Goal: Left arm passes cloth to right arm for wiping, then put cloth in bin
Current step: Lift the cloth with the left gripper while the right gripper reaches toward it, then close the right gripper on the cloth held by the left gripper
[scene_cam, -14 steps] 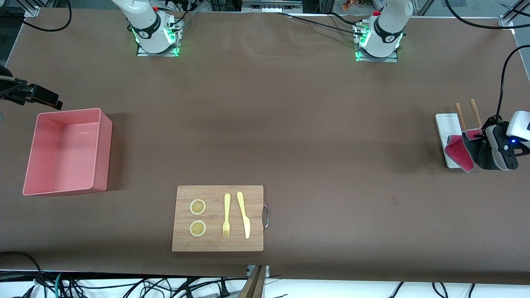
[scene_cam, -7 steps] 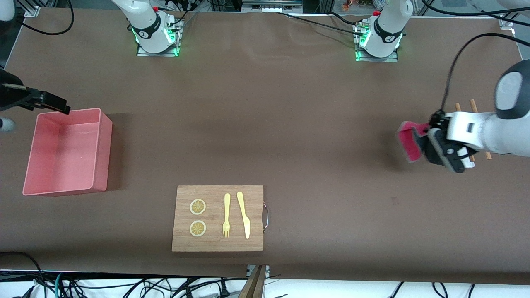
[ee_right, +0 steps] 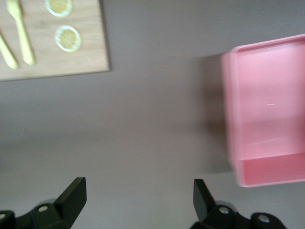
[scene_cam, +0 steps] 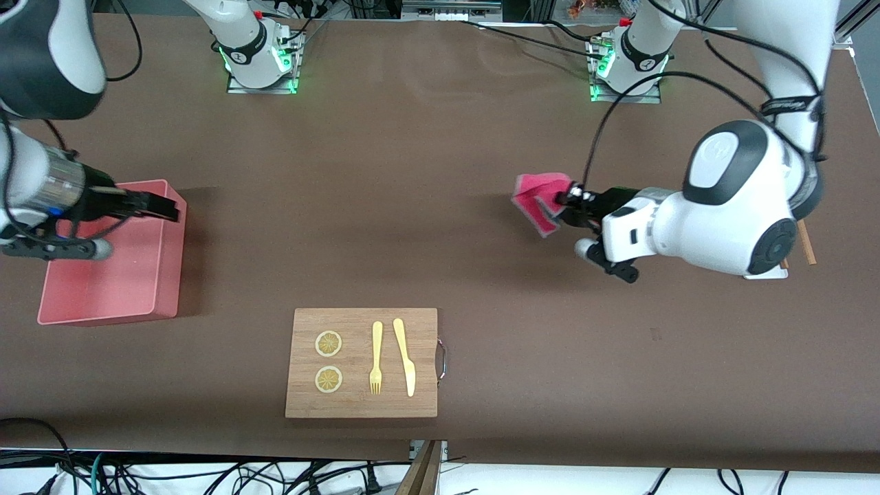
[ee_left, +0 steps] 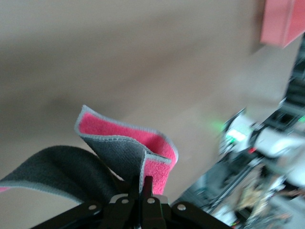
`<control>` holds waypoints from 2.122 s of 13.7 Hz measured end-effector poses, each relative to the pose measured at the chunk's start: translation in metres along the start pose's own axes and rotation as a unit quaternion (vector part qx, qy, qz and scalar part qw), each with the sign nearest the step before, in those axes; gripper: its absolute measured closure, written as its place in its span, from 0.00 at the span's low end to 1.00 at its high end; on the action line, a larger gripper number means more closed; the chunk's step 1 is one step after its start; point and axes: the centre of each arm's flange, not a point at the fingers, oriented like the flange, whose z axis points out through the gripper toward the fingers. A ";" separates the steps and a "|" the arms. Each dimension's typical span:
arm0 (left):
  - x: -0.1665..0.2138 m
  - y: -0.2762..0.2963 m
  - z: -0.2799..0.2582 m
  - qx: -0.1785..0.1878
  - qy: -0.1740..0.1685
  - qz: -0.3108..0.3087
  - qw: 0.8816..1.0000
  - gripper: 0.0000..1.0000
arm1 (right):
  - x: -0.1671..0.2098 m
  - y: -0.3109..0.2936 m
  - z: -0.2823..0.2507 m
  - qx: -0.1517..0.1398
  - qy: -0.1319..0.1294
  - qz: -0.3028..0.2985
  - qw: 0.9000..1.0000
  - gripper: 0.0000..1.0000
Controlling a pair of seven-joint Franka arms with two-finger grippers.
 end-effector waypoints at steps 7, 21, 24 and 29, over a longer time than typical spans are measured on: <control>0.013 0.166 0.090 -0.122 0.048 -0.276 0.952 0.97 | 0.016 -0.106 0.061 0.118 -0.026 0.190 0.974 0.00; 0.009 0.219 0.125 -0.165 0.086 -0.423 0.887 0.97 | -0.009 -0.167 0.065 0.145 -0.086 0.341 0.925 0.00; 0.009 0.220 0.124 -0.166 0.087 -0.422 0.887 0.97 | -0.021 -0.189 0.071 0.133 -0.099 0.364 0.917 0.00; 0.011 0.222 0.127 -0.169 0.090 -0.421 0.887 0.97 | -0.040 -0.212 0.091 0.095 -0.133 0.376 0.912 0.00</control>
